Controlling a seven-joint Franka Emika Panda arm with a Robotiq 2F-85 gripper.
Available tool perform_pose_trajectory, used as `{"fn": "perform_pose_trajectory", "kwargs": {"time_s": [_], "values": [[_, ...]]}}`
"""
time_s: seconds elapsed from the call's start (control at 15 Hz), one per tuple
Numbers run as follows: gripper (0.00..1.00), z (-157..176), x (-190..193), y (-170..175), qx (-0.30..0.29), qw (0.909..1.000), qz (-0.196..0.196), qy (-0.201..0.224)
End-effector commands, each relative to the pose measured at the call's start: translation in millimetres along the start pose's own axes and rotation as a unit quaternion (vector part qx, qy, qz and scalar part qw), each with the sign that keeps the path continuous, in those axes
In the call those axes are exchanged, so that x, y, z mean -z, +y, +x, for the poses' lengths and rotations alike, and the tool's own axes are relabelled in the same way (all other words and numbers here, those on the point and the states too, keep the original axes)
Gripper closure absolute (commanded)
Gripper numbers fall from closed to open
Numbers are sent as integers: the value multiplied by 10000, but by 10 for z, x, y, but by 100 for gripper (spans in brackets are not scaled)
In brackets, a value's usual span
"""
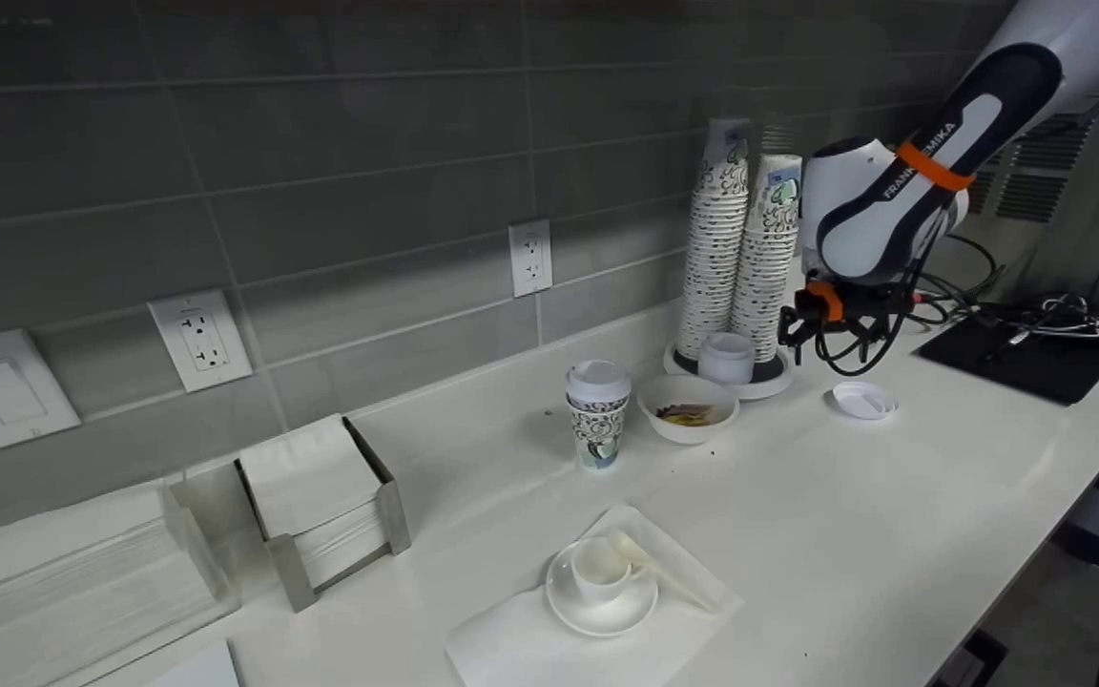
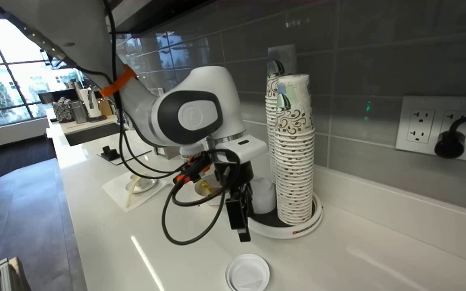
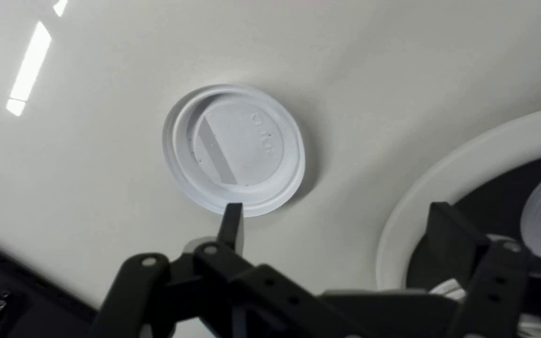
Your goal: Pick up the white lid on the left and pour its contents into the white plate on the right
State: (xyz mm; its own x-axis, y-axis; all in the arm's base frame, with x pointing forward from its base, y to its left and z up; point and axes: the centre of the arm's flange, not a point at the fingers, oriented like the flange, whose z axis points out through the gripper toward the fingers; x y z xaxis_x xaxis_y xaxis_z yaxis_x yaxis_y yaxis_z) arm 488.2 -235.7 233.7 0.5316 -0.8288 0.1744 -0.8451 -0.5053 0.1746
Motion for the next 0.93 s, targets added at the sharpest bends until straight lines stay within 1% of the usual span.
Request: {"fn": "perform_pose_trajectory", "kwargs": {"time_s": [0.0,0.13,0.33,0.4,0.53,0.6,0.67,0.73,0.87], "values": [[0,-78,197,165,204,9990,-199,-335],[0,-97,282,241,388,9975,-243,-534],[0,-153,470,380,823,9901,-124,-1128],[0,-175,528,423,970,9865,-72,-1318],[0,-194,673,499,1291,9764,-12,-1730],[0,-192,724,519,1413,9690,75,-2028],[0,-196,512,415,1215,9787,-90,-1650],[0,-216,579,447,1318,9746,-31,-1811],[0,-227,653,473,1407,9719,33,-1887]]}}
